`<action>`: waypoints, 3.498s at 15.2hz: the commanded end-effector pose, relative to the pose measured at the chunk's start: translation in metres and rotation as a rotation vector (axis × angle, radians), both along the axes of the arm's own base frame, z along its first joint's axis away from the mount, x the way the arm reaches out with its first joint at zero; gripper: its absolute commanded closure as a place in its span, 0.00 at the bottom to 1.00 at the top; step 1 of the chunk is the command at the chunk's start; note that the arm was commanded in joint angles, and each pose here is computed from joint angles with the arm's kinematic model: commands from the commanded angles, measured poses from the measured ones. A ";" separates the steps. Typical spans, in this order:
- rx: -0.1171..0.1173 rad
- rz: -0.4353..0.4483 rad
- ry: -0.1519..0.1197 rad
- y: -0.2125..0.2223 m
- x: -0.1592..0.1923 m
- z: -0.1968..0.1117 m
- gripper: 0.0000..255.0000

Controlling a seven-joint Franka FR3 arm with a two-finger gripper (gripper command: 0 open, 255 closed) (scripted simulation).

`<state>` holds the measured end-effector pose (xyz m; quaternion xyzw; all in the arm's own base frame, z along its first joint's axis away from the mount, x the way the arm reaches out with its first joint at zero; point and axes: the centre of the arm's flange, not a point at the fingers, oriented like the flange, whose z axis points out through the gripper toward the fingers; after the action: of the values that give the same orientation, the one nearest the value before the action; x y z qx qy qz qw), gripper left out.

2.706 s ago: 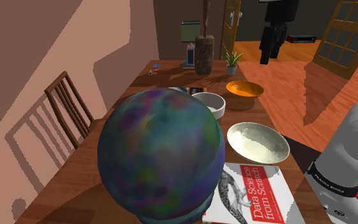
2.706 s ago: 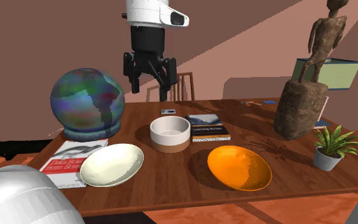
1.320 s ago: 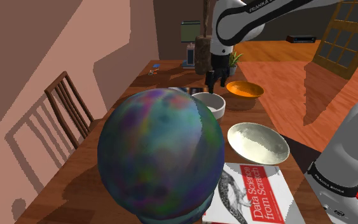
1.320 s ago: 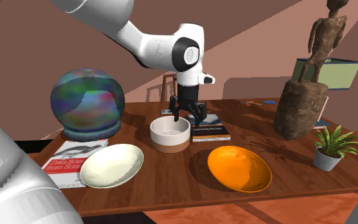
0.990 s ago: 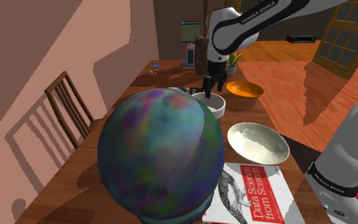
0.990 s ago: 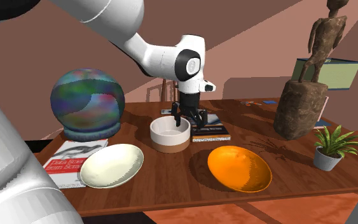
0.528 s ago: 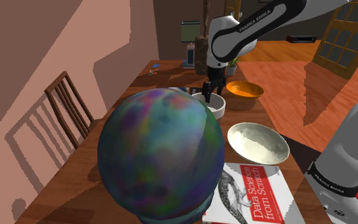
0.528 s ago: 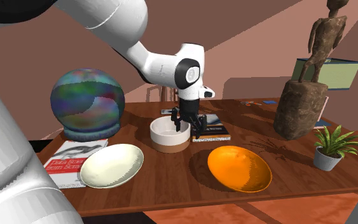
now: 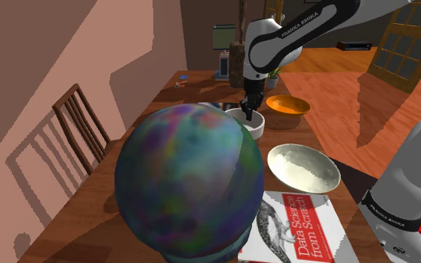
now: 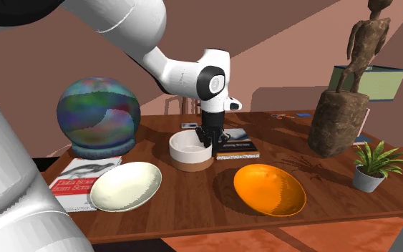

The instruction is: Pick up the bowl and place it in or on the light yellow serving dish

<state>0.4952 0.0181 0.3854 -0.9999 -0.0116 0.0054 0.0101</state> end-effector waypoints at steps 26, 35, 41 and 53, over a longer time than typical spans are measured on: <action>0.000 0.000 0.000 0.000 0.000 0.105 1.00; 0.000 0.000 0.000 0.011 -0.078 0.127 1.00; 0.000 0.000 0.000 0.022 -0.156 0.133 1.00; 0.000 0.000 0.000 0.035 -0.255 0.119 1.00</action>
<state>0.2398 0.0535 0.5101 -0.9999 -0.0117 0.0058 0.0099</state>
